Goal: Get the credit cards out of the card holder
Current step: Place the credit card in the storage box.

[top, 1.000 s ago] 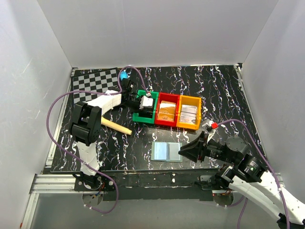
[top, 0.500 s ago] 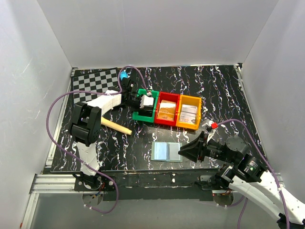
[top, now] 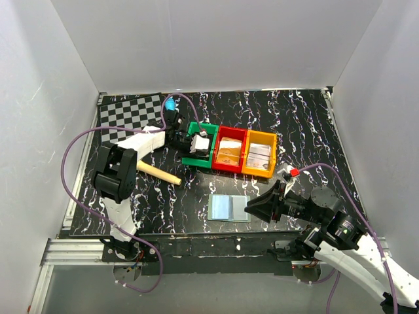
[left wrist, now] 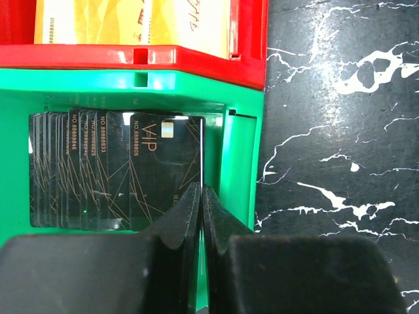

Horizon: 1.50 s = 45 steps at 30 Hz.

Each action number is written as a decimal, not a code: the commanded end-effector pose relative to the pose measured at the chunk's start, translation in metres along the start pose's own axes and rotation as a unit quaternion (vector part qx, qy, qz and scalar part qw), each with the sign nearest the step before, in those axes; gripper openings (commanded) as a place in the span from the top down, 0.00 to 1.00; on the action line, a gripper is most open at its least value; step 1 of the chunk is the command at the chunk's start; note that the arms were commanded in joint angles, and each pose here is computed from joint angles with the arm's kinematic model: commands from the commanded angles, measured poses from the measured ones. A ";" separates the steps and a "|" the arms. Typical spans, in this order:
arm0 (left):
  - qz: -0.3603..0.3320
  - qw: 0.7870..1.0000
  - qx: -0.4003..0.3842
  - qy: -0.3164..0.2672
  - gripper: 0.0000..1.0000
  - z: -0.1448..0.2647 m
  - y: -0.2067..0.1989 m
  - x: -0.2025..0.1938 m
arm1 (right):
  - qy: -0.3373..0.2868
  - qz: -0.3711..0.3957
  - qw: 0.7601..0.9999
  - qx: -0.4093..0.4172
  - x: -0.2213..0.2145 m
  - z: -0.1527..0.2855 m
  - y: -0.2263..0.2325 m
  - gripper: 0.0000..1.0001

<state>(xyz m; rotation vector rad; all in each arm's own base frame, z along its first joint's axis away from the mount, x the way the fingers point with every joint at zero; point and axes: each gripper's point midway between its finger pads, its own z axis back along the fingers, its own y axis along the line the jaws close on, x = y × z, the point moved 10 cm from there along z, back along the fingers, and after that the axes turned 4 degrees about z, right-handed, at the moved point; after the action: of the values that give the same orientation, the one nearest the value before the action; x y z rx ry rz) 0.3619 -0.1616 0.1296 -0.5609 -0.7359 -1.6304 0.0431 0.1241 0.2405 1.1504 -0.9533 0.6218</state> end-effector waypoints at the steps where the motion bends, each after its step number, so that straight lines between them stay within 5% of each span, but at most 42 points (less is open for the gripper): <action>1: -0.009 1.000 -0.003 -0.014 1.00 0.009 0.001 0.009 | -0.017 0.011 1.000 0.013 0.004 -0.001 0.002 0.59; 42: -0.015 0.996 0.063 0.065 1.00 -0.006 0.034 -0.004 | -0.009 0.020 1.000 0.005 0.002 -0.003 -0.001 0.58; 45: -0.016 0.996 0.066 0.066 0.90 -0.005 0.033 -0.003 | -0.010 0.021 1.000 0.005 0.002 -0.003 -0.001 0.58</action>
<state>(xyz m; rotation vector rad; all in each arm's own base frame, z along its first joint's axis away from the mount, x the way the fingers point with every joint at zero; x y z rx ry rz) 0.3921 -0.1692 0.1289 -0.4037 -0.7648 -1.6172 0.0440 0.1244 0.2395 1.1408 -0.9575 0.6330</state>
